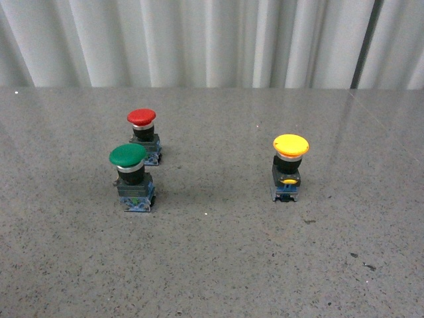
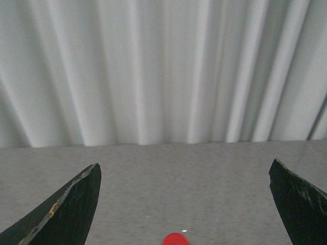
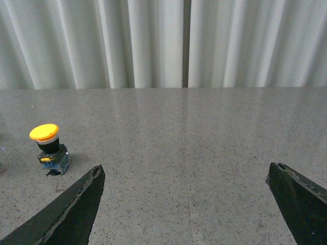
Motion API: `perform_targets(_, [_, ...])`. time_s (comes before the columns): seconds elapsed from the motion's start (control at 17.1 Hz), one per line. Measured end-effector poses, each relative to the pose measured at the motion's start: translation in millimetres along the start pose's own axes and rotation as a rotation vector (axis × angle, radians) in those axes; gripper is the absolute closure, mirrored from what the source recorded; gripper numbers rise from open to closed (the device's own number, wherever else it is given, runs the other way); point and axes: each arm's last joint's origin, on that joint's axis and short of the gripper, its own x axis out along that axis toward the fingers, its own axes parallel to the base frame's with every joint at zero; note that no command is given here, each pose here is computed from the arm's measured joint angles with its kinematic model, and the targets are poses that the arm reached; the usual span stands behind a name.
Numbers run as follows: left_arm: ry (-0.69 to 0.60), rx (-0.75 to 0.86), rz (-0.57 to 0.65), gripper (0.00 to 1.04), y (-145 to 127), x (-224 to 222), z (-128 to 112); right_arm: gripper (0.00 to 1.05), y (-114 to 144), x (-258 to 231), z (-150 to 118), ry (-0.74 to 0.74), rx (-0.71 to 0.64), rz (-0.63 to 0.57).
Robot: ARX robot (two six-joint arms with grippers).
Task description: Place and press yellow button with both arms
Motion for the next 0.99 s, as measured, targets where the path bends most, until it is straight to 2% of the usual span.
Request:
perform_targets(0.06, [-0.009,0.051,0.032,0.07,18.3,-18.2,-1.6,0.07,0.0,0.0,0.0,0.000,0.000,0.000])
perform_targets(0.29, [-0.039,0.122,0.091,0.08,55.5,-67.4,-9.9,0.07,0.0,0.0,0.0,0.000,0.000,0.000])
perform_targets(0.47, [-0.027,0.034,0.054,0.32,79.0,-100.6,-50.4,0.07,0.0,0.0,0.0,0.000,0.000,0.000])
perform_targets(0.53, [-0.011,0.012,0.060,0.45,86.8,-111.6,-77.3,0.07,0.0,0.0,0.0,0.000,0.000,0.000])
perform_targets(0.58, [-0.001,0.005,0.053,0.54,88.1,-115.8,-89.4,0.07,0.0,0.0,0.0,0.000,0.000,0.000])
perform_targets(0.7, [0.002,-0.009,0.042,0.77,90.7,-121.3,-103.9,0.07,0.0,0.0,0.0,0.000,0.000,0.000])
perform_targets(0.76, [0.001,-0.011,0.024,0.84,93.8,-123.4,-107.9,0.07,0.0,0.0,0.0,0.000,0.000,0.000])
perform_targets(0.88, [-0.010,-0.017,0.065,1.03,102.7,-129.4,-116.4,0.07,0.0,0.0,0.0,0.000,0.000,0.000])
perform_targets(0.99, [-0.009,-0.017,0.037,1.03,100.6,-132.2,-122.6,0.07,0.0,0.0,0.0,0.000,0.000,0.000])
